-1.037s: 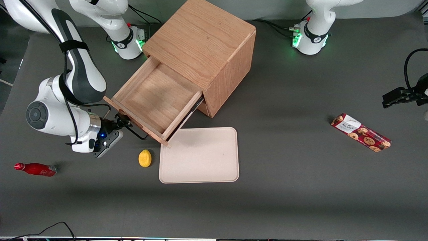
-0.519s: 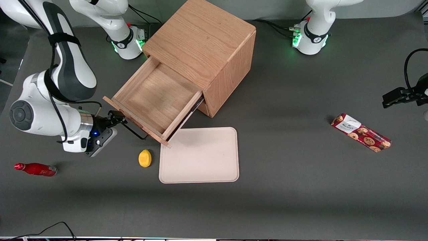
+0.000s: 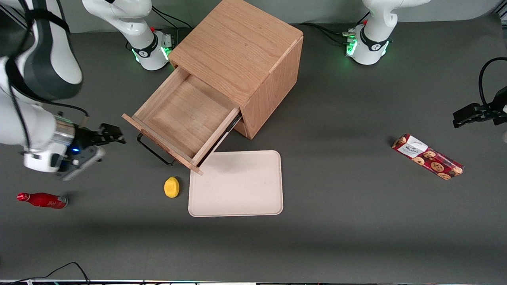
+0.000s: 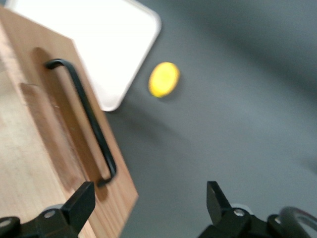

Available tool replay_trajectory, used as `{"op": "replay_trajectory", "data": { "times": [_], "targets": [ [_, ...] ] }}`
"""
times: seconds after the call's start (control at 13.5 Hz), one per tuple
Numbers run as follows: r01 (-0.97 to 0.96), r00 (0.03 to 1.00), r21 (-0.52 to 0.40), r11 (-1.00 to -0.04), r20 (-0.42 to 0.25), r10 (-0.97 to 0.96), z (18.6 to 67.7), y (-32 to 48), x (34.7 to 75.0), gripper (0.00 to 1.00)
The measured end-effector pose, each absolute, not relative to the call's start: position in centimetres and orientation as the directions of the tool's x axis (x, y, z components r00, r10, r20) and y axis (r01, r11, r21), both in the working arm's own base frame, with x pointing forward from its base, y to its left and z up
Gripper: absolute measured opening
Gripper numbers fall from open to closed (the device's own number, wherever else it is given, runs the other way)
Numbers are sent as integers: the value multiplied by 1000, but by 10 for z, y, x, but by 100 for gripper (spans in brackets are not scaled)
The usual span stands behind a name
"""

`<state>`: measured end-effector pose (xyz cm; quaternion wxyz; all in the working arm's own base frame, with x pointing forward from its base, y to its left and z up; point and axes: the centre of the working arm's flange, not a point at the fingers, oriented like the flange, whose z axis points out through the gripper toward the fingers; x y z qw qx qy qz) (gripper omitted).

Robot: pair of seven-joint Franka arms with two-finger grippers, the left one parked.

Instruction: Open upper drawer

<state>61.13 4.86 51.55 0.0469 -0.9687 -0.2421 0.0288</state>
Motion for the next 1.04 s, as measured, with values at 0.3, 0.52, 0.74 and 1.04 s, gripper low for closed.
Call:
{"op": "replay_trajectory", "data": {
  "times": [0.3,0.52,0.74,1.04],
  "targets": [
    [153,988,-17,-988,-7,154,579,12,584,100],
    [-78,997,-4,-997,28,-78,618,-15,559,100],
    [-154,988,-17,-988,25,-154,627,-35,533,100],
    [-202,979,-20,-979,4,-202,619,-39,523,100]
  ]
}}
